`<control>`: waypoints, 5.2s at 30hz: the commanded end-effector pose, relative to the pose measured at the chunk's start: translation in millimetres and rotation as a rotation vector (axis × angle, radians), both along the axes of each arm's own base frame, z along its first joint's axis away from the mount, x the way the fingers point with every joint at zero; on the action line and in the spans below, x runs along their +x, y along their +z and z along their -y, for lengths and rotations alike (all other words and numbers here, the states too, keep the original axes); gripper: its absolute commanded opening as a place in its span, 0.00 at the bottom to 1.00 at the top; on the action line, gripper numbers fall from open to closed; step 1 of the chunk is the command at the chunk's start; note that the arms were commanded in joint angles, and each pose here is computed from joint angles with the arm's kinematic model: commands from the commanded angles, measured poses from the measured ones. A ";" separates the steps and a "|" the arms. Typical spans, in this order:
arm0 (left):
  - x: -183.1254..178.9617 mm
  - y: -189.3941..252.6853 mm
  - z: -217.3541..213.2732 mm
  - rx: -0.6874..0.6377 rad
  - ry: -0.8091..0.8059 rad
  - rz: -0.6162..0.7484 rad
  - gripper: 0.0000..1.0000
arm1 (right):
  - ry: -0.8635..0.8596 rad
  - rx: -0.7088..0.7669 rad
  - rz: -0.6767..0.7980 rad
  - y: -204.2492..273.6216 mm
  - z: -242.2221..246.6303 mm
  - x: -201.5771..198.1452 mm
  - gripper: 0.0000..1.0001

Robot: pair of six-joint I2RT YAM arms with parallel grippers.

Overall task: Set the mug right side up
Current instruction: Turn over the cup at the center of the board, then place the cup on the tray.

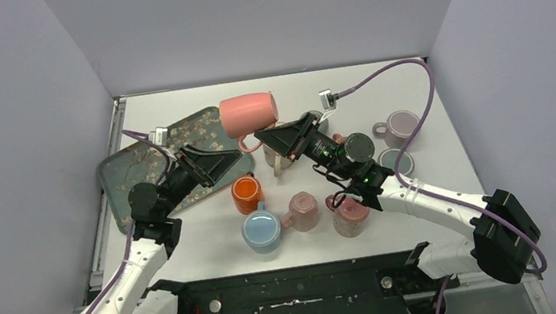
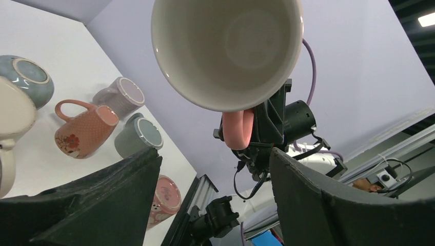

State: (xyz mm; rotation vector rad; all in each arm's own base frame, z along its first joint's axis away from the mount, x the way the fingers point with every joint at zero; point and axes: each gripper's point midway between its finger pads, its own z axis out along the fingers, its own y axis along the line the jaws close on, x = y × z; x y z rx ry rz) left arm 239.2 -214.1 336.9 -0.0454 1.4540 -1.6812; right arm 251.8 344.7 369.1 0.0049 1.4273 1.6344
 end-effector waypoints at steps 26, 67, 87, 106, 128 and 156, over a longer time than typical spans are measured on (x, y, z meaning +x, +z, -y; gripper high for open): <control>-15.1 72.2 -2.9 -0.254 0.016 0.152 0.53 | 0.182 0.178 0.147 48.7 -11.0 -47.7 0.00; 61.8 24.1 -42.8 0.301 0.565 0.113 0.00 | -0.064 -0.297 0.149 -43.6 38.8 -46.1 1.00; 149.0 -71.9 -235.1 1.134 1.152 -0.240 0.00 | -0.254 -0.462 0.189 -59.4 98.2 -50.1 1.00; 174.9 -158.4 -394.4 1.095 1.484 -0.613 0.00 | -0.206 -0.504 0.216 -57.3 93.2 -55.7 1.00; 203.3 -206.3 -416.7 1.171 1.415 -0.681 0.00 | -0.226 -0.548 0.208 -56.1 97.5 -52.3 1.00; 203.6 -146.5 -372.4 1.052 1.228 -0.641 0.97 | -0.299 -0.659 0.005 -95.8 109.2 -36.8 1.00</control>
